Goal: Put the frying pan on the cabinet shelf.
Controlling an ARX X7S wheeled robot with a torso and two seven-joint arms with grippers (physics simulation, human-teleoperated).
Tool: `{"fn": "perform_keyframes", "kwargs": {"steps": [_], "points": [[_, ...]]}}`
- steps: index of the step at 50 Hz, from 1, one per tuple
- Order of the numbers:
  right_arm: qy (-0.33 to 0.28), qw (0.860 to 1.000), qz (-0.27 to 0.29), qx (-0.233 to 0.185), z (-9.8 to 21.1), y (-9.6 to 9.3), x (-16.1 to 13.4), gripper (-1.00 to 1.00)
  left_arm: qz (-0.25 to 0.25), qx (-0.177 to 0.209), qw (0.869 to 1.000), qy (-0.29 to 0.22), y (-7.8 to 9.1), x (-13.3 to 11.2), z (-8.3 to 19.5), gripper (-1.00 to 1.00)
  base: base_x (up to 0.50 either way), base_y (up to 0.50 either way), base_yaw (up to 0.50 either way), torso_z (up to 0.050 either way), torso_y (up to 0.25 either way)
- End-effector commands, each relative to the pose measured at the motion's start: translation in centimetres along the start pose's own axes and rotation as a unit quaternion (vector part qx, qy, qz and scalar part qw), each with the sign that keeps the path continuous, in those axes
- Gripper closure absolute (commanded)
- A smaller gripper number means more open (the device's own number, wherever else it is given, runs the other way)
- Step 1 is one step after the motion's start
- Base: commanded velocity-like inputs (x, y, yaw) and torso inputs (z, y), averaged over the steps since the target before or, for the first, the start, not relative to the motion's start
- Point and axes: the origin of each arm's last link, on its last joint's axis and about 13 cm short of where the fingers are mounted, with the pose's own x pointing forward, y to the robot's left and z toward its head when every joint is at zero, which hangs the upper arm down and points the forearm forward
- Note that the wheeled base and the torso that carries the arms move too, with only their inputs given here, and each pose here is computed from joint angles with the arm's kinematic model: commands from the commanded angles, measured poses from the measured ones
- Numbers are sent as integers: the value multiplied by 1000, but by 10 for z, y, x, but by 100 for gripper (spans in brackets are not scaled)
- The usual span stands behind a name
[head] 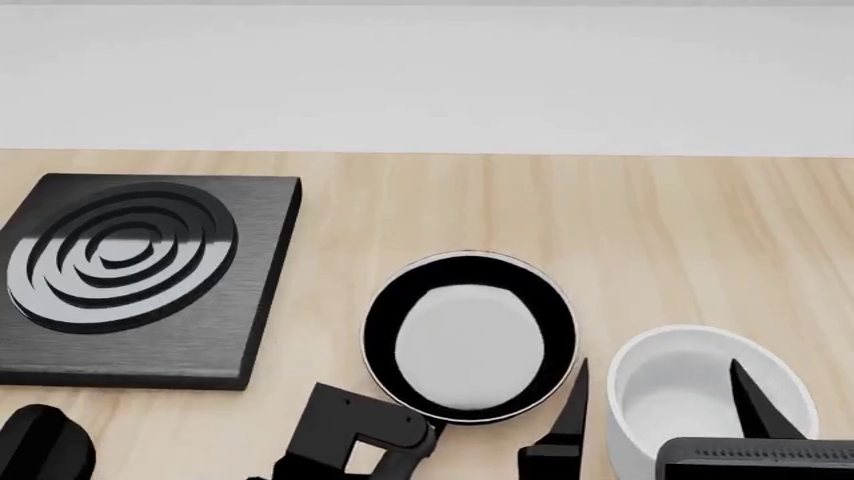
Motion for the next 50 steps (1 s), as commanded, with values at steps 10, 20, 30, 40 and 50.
{"fn": "perform_keyframes", "kwargs": {"steps": [10, 20, 30, 40, 50], "points": [[-7, 1000, -4, 8, 1, -2, -2, -100, 15, -47, 996, -81, 5, -33, 34, 100, 0, 0, 0, 0, 1], [-5, 1000, -2, 10, -1, -1, -2, -100, 39, -44, 992, -112, 14, -62, 56, 100, 0, 0, 0, 0, 2], [-3, 1000, 0, 11, 1, 0, -3, -100, 50, -68, 989, -122, 27, -90, 69, 100, 0, 0, 0, 0, 2], [1, 1000, 6, 12, 1, 3, -2, -100, 72, -77, 982, -159, 42, -123, 81, 100, 0, 0, 0, 0, 2], [-1, 1000, 9, 12, 2, 4, -3, -100, 115, -99, 970, -189, 66, -146, 99, 100, 0, 0, 0, 0, 2]]}}
